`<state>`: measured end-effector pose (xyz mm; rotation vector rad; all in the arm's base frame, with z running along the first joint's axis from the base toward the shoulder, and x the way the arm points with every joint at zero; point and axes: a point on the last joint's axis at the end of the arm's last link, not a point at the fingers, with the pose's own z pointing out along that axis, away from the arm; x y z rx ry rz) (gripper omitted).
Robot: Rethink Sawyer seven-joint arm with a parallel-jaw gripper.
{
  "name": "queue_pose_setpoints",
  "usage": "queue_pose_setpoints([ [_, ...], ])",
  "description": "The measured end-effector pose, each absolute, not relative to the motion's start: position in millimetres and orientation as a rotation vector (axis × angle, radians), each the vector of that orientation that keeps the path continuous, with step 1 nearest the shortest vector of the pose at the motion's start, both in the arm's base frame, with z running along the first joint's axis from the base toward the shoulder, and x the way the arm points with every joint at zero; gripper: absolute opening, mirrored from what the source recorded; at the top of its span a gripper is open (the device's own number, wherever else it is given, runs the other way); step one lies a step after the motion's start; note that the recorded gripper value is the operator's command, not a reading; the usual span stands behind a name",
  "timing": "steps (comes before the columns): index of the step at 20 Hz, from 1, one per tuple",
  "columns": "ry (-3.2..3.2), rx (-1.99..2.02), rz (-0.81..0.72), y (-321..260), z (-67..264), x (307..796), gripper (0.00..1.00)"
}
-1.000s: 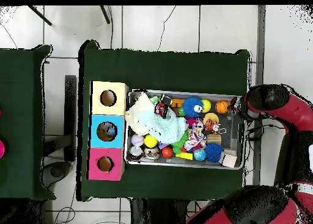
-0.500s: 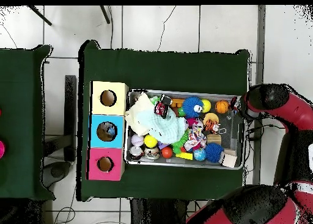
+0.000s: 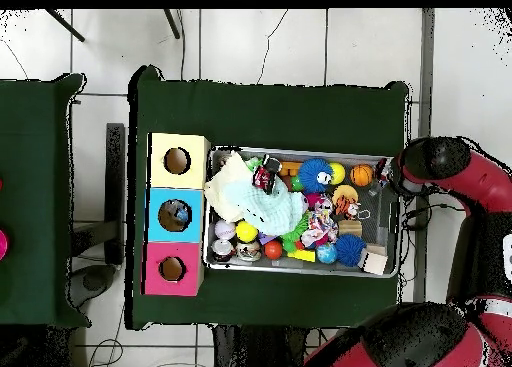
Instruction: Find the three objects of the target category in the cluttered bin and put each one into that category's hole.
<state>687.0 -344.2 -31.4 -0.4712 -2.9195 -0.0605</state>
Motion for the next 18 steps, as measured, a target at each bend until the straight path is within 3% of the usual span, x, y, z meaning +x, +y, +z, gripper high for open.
queue_pose_setpoints([
  [18,-3.037,-0.348,0.061,-303,-12,679,0.0],
])
